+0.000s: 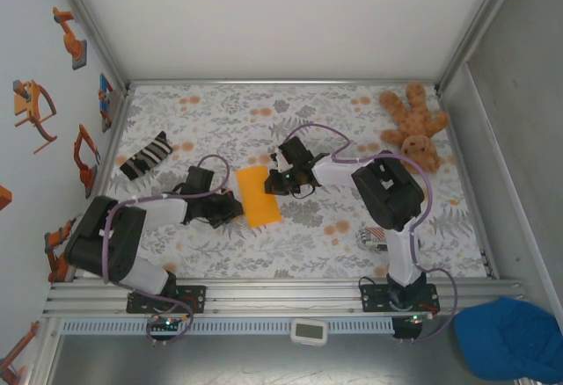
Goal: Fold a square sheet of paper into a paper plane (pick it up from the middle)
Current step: First fold the square sheet of paper in half at the center of the table.
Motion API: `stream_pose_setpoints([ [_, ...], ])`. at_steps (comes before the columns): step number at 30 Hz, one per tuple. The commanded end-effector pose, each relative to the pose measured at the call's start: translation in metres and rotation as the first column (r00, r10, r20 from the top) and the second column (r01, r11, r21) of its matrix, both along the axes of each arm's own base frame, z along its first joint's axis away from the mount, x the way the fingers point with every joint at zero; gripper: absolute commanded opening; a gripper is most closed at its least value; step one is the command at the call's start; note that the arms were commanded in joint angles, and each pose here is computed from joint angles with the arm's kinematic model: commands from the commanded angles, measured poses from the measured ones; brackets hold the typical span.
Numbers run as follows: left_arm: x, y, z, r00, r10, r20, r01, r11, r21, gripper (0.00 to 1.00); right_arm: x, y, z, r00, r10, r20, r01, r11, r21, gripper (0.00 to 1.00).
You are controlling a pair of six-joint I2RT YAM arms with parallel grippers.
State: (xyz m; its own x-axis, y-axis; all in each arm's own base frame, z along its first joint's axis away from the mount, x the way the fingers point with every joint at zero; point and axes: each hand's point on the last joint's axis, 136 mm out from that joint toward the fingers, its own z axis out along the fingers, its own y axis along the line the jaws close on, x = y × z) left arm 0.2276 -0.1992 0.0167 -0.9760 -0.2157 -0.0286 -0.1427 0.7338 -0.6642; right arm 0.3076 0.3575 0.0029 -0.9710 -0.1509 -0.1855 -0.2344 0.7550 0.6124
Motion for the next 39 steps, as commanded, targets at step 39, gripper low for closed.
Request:
stream_pose_setpoints([
  [39,-0.040,-0.006,0.029,0.997,-0.080,0.008,0.079,0.989,0.129,0.05,-0.065,-0.117,-0.109,0.959,-0.213,-0.189,0.095,0.864,-0.494,0.00],
])
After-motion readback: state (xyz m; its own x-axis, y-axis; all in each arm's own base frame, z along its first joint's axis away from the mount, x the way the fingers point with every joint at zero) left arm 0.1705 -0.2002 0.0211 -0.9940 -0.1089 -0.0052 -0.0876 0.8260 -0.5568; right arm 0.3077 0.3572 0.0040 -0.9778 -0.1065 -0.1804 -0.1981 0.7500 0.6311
